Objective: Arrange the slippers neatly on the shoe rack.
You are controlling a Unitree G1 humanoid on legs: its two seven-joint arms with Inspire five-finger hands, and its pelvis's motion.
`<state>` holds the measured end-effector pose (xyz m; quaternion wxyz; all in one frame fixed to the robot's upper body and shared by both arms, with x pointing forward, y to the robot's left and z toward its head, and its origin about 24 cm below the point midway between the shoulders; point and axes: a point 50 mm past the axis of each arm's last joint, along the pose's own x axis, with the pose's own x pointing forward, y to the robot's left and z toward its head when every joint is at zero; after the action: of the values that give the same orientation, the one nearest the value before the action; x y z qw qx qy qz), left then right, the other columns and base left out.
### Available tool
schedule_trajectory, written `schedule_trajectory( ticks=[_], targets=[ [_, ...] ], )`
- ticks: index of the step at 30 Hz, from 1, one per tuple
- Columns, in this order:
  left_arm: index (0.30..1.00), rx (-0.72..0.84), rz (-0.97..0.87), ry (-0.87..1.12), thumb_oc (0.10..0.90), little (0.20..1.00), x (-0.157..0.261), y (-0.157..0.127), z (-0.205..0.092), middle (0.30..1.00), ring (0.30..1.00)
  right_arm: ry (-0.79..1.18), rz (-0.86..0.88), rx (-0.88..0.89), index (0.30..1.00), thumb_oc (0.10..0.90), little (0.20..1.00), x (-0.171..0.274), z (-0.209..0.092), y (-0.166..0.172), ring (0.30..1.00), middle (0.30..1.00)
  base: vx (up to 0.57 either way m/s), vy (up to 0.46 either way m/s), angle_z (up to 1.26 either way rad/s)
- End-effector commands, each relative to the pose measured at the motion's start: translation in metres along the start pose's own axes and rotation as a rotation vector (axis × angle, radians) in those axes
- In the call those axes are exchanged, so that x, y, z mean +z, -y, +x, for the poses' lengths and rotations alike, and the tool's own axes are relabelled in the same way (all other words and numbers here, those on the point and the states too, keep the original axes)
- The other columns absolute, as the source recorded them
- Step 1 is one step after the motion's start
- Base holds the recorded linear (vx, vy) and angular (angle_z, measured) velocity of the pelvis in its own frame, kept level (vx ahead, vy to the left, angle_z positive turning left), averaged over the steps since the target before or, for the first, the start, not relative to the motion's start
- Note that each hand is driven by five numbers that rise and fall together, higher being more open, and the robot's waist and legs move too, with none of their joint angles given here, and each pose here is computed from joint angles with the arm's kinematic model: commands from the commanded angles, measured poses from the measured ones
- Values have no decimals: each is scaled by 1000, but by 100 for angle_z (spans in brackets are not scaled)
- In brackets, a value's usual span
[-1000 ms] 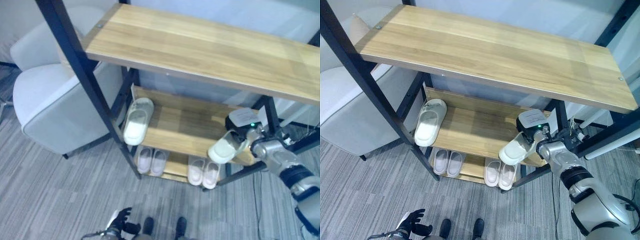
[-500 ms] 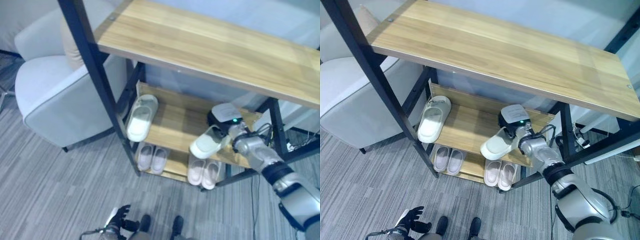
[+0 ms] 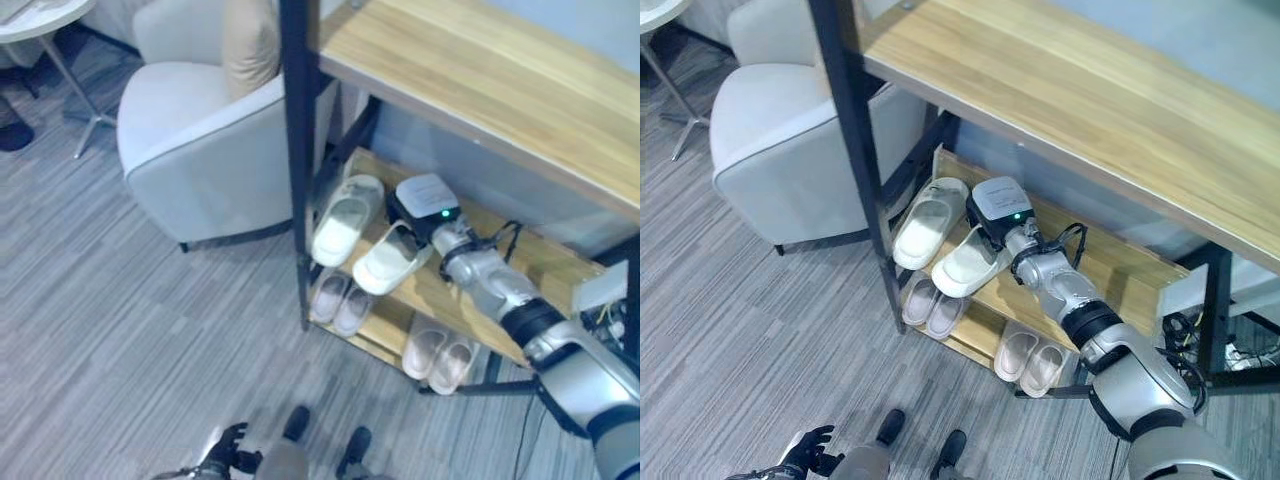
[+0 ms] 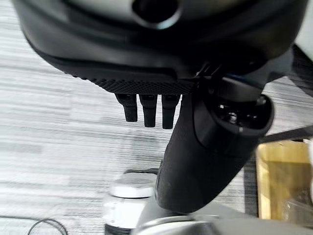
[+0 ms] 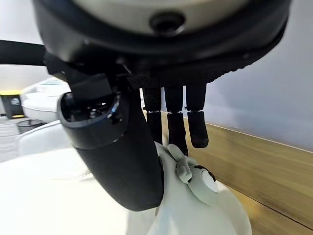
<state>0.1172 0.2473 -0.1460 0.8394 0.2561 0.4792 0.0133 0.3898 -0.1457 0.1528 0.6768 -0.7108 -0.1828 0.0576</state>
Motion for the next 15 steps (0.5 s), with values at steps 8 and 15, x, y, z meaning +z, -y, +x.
schedule_trajectory(
  ticks=[8,15],
  targets=[
    [900,-23,10,62,800,900,17,13,2,900,900,-3,-12,-237,900,800,900,-7,15,56,900,900,3,3,11],
    [900,-37,0,51,800,900,14,19,0,900,900,60,18,-258,900,800,900,3,5,52,900,900,1,6,-2]
  ],
)
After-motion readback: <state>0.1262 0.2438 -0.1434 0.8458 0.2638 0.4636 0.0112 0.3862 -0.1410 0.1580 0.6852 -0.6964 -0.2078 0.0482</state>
